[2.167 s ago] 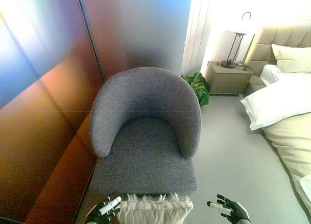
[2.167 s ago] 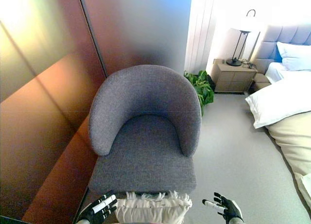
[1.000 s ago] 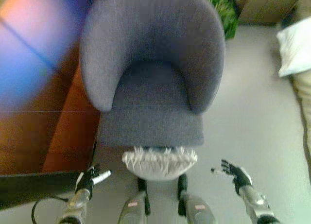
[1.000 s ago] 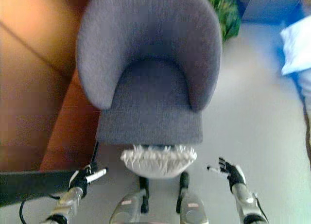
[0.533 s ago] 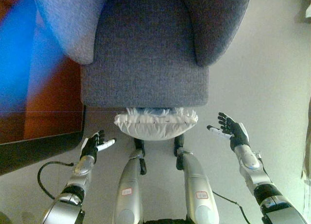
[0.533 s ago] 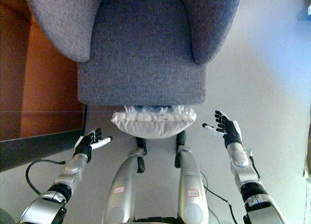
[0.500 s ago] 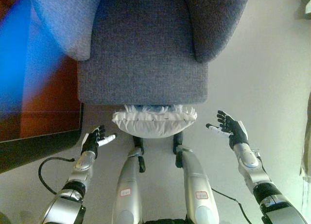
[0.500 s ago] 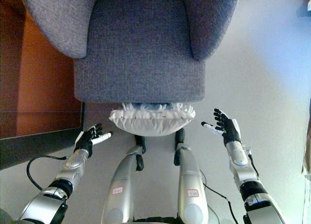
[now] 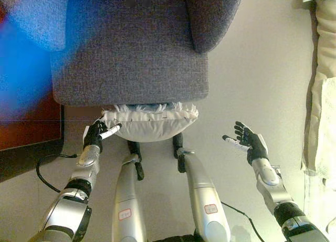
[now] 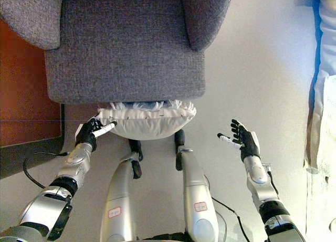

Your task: Pick up the pillow and put it on the sofa.

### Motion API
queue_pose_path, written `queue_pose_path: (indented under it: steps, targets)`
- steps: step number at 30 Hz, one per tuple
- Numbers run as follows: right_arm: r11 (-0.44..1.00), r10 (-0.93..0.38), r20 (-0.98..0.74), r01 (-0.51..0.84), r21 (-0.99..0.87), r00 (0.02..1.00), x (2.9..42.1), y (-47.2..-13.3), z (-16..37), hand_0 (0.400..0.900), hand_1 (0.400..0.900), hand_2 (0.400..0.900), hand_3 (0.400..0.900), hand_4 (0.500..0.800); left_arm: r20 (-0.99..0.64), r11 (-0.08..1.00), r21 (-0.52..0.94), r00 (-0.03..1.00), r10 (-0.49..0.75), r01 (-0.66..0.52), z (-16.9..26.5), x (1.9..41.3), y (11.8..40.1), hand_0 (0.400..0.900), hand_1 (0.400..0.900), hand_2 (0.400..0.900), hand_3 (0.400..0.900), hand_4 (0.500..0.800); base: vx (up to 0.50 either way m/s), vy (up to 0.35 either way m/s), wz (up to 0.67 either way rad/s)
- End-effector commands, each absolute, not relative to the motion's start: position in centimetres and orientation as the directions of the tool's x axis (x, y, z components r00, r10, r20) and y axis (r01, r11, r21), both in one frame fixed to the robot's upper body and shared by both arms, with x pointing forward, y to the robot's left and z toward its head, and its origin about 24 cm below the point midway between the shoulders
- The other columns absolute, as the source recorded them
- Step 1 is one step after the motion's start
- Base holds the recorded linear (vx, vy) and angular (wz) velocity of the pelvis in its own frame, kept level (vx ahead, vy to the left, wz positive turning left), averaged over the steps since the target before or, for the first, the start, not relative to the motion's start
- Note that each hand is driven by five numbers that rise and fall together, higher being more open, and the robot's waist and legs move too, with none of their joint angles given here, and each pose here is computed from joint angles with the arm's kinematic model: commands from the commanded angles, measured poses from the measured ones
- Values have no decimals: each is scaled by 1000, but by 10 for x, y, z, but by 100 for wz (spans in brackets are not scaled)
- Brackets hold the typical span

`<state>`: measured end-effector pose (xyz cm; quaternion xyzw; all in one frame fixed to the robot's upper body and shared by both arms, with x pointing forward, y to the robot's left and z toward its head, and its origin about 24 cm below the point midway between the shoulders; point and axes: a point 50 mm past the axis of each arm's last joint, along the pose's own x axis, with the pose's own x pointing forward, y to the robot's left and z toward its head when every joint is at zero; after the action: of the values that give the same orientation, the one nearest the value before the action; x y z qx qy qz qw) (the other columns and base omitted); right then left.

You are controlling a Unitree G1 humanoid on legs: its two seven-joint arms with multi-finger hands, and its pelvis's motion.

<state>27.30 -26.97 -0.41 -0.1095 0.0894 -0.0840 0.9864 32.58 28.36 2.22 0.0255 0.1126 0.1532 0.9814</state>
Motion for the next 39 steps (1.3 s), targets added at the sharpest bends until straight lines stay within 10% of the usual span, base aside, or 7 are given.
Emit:
queue_pose_path:
  steps: [1, 14, 15, 16, 39]
  targets:
    - [963, -191, -44, 178, -205, 981, 265, -274, 12, 900, 900, 900, 900, 800, -104, 927, 103, 923, 371, -361, 55, 329, 316, 900, 900, 900, 900, 800, -3, -56, -2]
    - [972, -174, -70, 160, -171, 982, 252, -266, -2, 900, 900, 900, 900, 800, -61, 951, 64, 950, 306, -303, 80, 341, 319, 900, 900, 900, 900, 800, 1, -58, -1]
    - [973, -172, -73, 158, -171, 982, 250, -266, -3, 900, 900, 900, 900, 800, -55, 952, 61, 951, 304, -301, 81, 342, 318, 467, 467, 467, 467, 540, 2, -39, 0]
    - [973, -170, -74, 155, -172, 983, 250, -265, -3, 900, 900, 900, 900, 800, -54, 955, 45, 953, 297, -295, 83, 343, 318, 400, 400, 400, 400, 500, 1, -39, -1]
    - [979, -158, -109, 141, -150, 981, 240, -256, -14, 900, 900, 900, 900, 800, -81, 973, 41, 970, 228, -225, 74, 340, 311, 400, 400, 400, 400, 500, 4, -17, 0]
